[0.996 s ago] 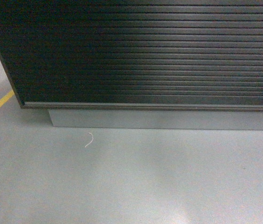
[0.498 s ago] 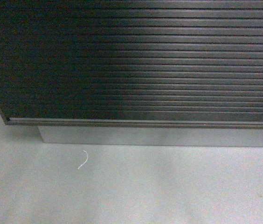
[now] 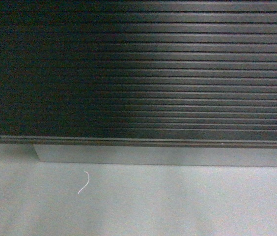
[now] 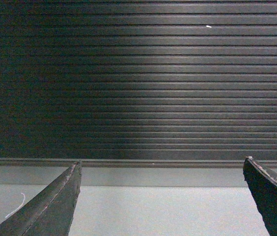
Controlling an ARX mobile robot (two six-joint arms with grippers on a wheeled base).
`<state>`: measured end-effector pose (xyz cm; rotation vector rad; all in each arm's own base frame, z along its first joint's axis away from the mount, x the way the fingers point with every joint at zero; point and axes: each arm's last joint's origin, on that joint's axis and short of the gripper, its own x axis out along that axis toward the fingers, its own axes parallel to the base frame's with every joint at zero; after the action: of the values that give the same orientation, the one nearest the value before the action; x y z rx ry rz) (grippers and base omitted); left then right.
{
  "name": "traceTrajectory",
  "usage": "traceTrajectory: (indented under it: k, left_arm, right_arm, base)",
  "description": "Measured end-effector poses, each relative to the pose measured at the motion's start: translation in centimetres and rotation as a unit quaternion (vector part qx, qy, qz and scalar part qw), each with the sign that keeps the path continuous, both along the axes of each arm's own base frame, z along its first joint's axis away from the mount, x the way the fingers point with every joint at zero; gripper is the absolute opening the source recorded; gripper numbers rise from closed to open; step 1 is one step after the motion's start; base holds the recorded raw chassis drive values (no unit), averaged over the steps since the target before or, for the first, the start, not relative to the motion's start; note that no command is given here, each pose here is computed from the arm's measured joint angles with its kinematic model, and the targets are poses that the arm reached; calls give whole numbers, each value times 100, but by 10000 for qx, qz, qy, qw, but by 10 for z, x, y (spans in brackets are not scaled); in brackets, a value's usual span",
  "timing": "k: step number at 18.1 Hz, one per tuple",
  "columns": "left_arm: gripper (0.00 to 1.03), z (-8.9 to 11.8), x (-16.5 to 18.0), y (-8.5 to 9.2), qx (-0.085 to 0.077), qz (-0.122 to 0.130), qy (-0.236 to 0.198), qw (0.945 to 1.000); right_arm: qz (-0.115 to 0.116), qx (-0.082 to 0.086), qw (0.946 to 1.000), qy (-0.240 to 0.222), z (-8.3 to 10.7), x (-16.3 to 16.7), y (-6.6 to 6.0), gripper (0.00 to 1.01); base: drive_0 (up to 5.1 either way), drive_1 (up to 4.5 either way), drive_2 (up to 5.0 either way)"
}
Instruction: Place dark red mango on scale at checkout
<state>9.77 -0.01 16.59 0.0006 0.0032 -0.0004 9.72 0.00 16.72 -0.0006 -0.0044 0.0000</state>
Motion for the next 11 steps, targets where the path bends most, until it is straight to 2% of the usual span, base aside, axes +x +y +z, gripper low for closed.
traceTrajectory:
  k: [11]
  left_arm:
    - [98,0,0,0,0,0,0,10000]
  right_arm:
    - [0,0,10000,2,0,0,0,98]
  base:
    - [1,326,-324]
